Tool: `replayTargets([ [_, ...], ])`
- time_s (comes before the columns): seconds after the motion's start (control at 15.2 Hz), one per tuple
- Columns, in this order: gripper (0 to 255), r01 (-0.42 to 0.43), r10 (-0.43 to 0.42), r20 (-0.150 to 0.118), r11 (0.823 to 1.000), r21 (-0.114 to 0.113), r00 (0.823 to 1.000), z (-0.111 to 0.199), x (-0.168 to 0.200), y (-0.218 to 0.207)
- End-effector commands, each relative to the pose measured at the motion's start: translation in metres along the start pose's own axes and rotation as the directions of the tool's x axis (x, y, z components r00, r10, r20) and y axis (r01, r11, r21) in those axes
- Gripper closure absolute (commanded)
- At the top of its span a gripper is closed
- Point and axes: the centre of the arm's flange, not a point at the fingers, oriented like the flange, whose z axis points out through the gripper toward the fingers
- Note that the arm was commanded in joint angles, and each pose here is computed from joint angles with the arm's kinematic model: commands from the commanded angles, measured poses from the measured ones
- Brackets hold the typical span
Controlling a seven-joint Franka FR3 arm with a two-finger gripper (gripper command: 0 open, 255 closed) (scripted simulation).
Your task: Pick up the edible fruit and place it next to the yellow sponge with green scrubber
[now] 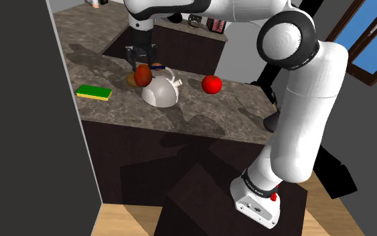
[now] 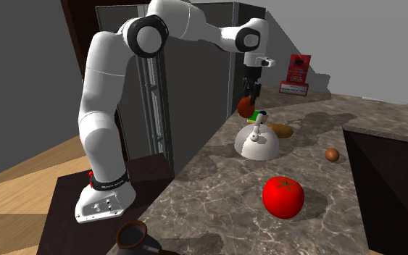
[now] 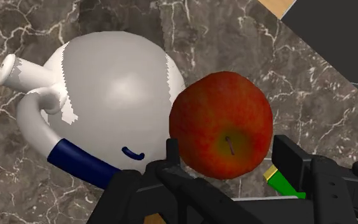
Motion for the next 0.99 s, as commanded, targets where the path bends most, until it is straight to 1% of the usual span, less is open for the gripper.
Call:
replayTargets([
  [0.0,255,-0.001,0.001,0.000,1.000,0.000,1.000,0.003,0.014,-0.020],
  [0.4,255,-0.001,0.001,0.000,1.000,0.000,1.000,0.010,0.064,-0.084],
  [0.92,255,-0.001,0.001,0.000,1.000,0.000,1.000,0.052,0.066,-0.086],
])
